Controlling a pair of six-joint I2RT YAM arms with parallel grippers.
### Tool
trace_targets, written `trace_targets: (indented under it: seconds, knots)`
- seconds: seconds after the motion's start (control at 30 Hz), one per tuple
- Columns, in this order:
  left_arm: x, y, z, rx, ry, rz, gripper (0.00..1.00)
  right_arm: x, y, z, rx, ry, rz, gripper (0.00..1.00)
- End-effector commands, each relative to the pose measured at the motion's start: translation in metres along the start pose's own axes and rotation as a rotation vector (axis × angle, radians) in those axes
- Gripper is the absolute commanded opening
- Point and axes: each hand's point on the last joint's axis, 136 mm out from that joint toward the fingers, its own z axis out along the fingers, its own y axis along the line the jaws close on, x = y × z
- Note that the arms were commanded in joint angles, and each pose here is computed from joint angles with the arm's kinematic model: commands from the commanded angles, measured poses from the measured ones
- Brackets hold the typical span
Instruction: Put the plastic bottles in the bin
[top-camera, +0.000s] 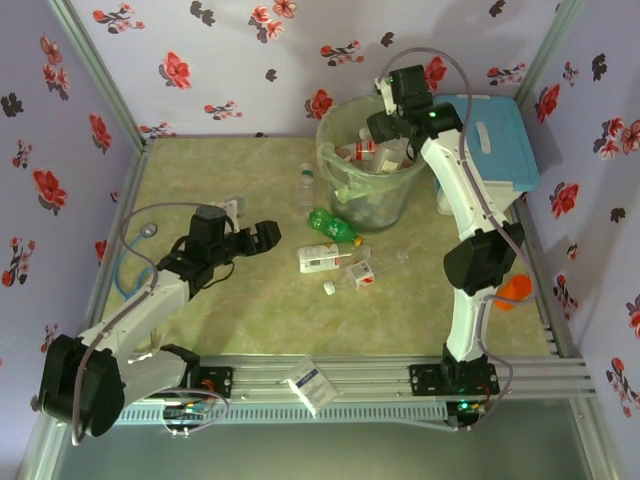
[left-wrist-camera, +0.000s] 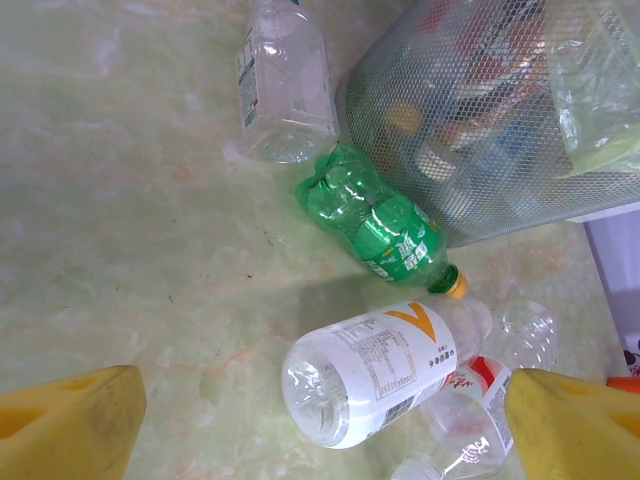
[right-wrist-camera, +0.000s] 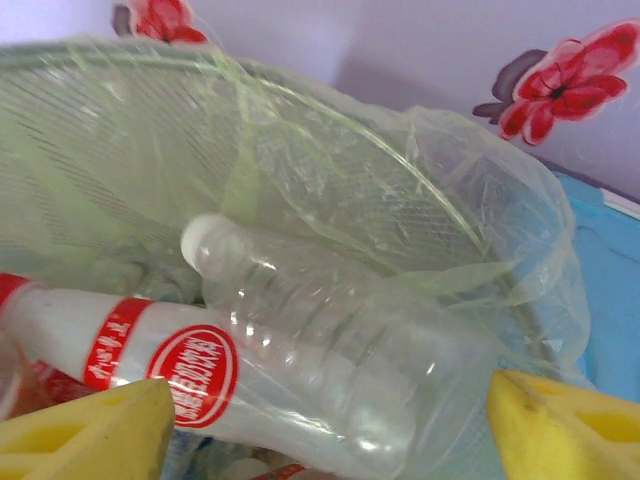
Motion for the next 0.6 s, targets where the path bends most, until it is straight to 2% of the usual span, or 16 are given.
trace_targets:
  seconds: [0.0,0.27,0.37,0.57]
  knots:
    - [-0.012,-0.004,0.002,-0.006,-0.011,0.002,0.93,-0.022,-0.007,-0.036,-0.068,-0.084,0.103,0.77]
    - [-0.020,0.002,0.016,-0.062,0.018,0.036,0.93,-0.016,-0.026,-0.036,-0.067,-0.074,0.200,0.61]
    - [-0.028,0.009,0.030,-0.119,0.031,0.050,0.94,-0.017,-0.024,-0.046,-0.091,-0.079,0.218,0.62]
    - [-0.050,0.023,0.072,-0.249,0.022,0.052,0.96,-0.016,-0.018,-0.083,-0.152,-0.112,0.288,0.70]
